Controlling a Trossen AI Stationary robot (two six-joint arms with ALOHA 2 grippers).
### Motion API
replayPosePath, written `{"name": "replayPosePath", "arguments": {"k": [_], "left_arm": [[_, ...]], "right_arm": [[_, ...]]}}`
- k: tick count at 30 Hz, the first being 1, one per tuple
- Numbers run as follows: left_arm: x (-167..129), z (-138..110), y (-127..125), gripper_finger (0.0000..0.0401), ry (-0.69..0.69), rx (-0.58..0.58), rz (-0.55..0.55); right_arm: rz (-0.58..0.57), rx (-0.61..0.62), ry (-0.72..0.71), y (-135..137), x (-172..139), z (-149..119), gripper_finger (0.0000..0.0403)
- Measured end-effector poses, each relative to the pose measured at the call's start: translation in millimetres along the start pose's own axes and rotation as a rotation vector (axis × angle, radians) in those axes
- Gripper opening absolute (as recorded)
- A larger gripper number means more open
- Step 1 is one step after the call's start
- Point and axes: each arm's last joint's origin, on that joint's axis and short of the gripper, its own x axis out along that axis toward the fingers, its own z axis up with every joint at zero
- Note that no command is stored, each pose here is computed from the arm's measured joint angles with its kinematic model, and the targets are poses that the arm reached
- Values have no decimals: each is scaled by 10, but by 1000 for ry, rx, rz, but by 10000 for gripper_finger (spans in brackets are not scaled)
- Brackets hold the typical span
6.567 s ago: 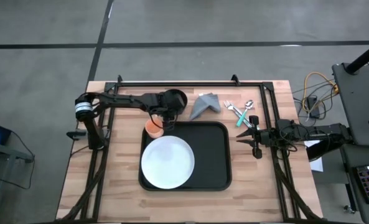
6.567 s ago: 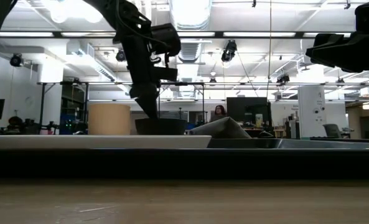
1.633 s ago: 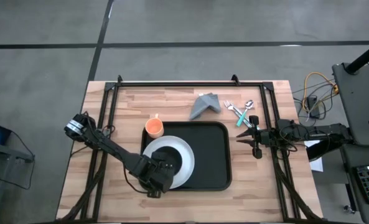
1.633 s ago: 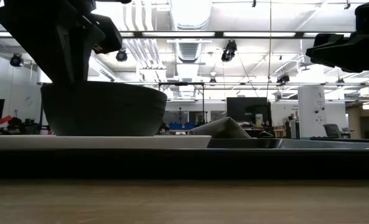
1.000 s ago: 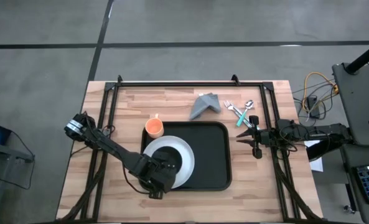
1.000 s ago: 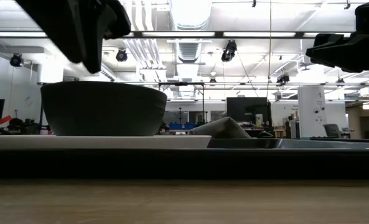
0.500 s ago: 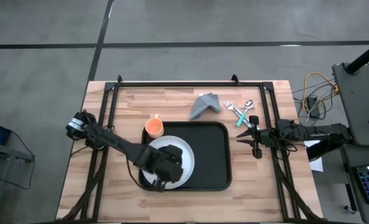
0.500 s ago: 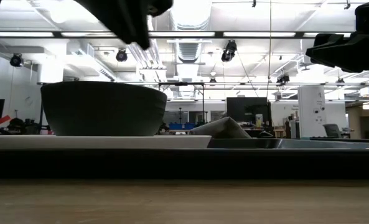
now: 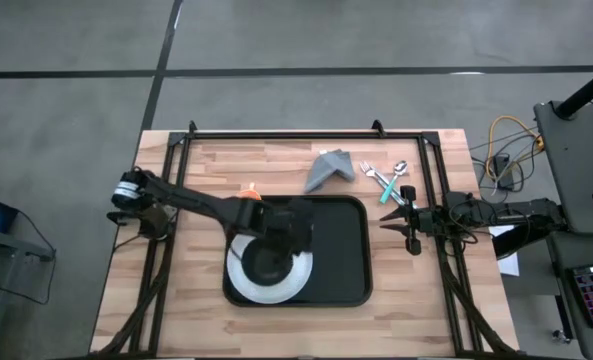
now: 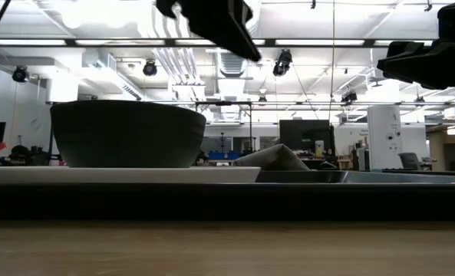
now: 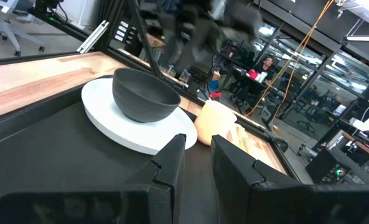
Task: Set up tray
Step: Put the gray napkin on the right side of the black tray
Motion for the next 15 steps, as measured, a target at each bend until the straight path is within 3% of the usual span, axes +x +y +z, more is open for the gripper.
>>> {"name": "replayPosePath", "arguments": {"k": [6, 15], "left_arm": [[73, -210, 61, 85, 55, -54, -26], [18, -538, 148, 85, -118, -53, 77]], "right_arm": [[1, 0, 0, 1, 0, 0, 68], [1, 0, 1, 0, 1, -1, 68]]}}
